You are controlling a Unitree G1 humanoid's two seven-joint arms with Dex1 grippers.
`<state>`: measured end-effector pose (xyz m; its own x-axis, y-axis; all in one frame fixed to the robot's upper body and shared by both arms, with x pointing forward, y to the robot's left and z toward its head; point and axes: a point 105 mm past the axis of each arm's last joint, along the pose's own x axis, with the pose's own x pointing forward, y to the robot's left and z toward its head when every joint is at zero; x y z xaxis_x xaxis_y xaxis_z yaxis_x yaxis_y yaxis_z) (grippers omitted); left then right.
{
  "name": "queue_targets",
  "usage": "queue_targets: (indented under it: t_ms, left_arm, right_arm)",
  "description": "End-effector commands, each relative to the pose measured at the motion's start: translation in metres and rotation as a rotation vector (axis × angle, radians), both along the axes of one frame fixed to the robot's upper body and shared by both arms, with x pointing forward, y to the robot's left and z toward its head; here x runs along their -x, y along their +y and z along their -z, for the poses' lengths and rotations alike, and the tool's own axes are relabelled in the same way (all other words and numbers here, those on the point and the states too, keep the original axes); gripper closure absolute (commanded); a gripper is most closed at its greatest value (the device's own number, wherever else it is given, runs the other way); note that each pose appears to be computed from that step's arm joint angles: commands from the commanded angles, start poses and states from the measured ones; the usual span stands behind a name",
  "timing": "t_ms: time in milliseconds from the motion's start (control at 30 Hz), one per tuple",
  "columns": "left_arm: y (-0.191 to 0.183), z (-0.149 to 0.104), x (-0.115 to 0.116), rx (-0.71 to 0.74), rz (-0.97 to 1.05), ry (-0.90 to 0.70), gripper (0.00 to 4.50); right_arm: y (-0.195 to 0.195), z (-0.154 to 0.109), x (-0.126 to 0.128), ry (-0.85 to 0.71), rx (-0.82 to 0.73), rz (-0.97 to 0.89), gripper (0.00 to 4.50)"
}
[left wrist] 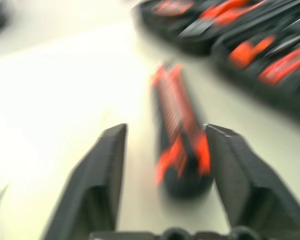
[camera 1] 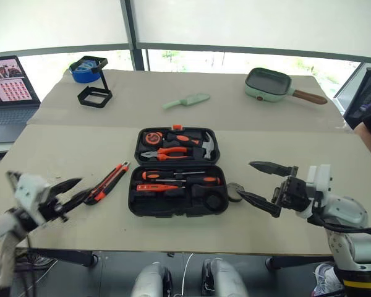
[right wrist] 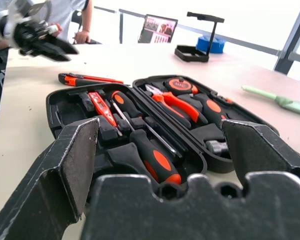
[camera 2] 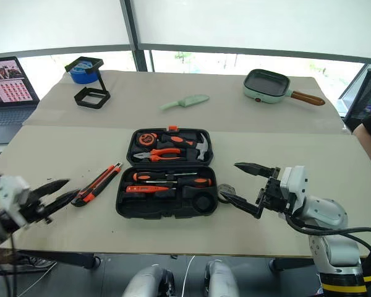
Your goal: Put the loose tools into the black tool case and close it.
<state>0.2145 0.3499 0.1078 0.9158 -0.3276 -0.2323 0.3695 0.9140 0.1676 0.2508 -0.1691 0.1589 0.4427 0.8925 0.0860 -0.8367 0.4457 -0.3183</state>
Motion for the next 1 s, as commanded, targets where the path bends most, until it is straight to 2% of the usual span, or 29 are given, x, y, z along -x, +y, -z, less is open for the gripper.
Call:
queue_targets:
  t_ms: [33, 100, 200, 267, 400, 533, 633, 800, 900, 1000]
  left_arm:
    - [0.039, 0.002, 0.031, -0.020, -0.169, 0.028, 0.13]
    - [0.054, 0.009, 0.046, -0.037, -0.233, 0.087, 0.06]
    - [0.050, 0.011, 0.046, 0.020, -0.237, 0.143, 0.06]
    - [0.038, 0.003, 0.034, 0.064, -0.207, 0.129, 0.06]
    - [0.002, -0.018, 0.007, 0.107, -0.091, 0.117, 0.06]
    - [-0.029, -0.030, -0.023, 0.065, 0.009, 0.123, 0.06]
    - [-0.060, -0.024, -0.053, 0.027, 0.093, 0.166, 0.06]
    - [-0.065, -0.007, -0.078, -0.020, 0.048, 0.226, 0.06]
    - [-0.070, 0.002, -0.084, -0.014, 0.049, 0.266, 0.06]
    - [-0.082, 0.007, -0.083, -0.004, 0.102, 0.297, 0.79]
  right_arm:
    - [0.001, 0.002, 0.013, -0.074, 0.055, -0.077, 0.00]
    - [0.005, 0.007, 0.020, -0.057, 0.054, -0.137, 0.00]
    - [0.008, 0.008, 0.022, -0.033, 0.060, -0.174, 0.00]
    - [0.011, 0.008, 0.021, -0.048, 0.071, -0.189, 0.00]
    - [0.019, -0.007, 0.020, -0.066, -0.014, -0.191, 0.00]
    - [0.031, -0.021, 0.021, -0.054, -0.117, -0.200, 0.00]
    - [0.046, -0.020, 0.026, -0.027, -0.141, -0.239, 0.00]
    - [0.046, -0.018, 0.025, -0.020, -0.133, -0.226, 0.00]
    - [0.047, -0.019, 0.025, -0.020, -0.131, -0.222, 0.00]
    - [0.046, -0.020, 0.025, -0.023, -0.129, -0.216, 0.00]
